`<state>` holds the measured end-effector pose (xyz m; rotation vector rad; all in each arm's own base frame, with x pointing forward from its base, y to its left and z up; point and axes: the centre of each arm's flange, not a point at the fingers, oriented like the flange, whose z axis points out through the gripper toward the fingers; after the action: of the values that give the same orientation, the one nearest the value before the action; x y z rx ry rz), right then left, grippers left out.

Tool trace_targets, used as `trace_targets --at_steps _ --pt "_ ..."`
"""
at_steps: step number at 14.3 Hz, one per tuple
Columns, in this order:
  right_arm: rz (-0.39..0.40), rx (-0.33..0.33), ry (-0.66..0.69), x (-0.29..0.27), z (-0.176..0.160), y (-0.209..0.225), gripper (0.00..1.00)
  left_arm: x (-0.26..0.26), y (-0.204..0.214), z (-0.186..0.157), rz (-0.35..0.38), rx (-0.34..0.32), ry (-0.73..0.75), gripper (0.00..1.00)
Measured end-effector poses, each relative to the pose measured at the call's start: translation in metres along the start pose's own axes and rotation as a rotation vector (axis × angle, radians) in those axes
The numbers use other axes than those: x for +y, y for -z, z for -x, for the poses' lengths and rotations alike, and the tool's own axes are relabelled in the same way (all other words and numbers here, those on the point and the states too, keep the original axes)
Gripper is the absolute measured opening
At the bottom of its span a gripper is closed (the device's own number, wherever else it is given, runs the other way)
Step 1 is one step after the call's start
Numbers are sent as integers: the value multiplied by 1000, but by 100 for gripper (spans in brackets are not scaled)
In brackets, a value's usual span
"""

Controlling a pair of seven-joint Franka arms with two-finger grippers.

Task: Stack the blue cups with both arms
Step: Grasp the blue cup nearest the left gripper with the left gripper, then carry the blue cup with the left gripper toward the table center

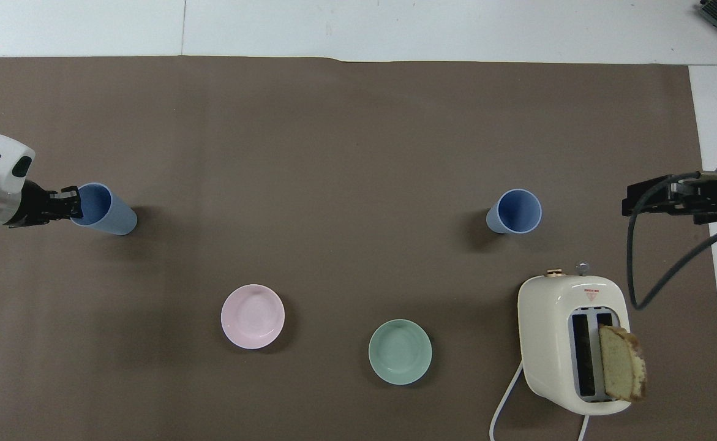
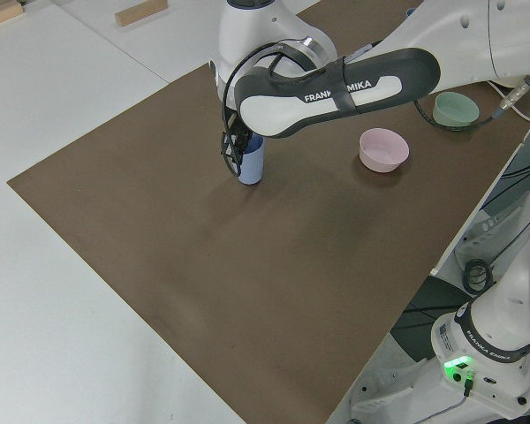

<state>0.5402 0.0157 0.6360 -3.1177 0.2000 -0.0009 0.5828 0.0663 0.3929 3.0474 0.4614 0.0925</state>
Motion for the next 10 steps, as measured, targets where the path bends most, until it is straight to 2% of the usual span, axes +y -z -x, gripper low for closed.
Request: trace_targets --at_steps 3,6,8,10 --pt "0 0 0 0 0 0 100 5 28 -13 11 58 -5 5" --pt "0 0 0 0 0 0 100 32 87 -32 39 170 -34 5" --pt "0 0 0 0 0 0 100 71 120 -32 70 218 -17 5" --pt "0 0 0 0 0 0 100 124 130 -17 104 227 8 5"
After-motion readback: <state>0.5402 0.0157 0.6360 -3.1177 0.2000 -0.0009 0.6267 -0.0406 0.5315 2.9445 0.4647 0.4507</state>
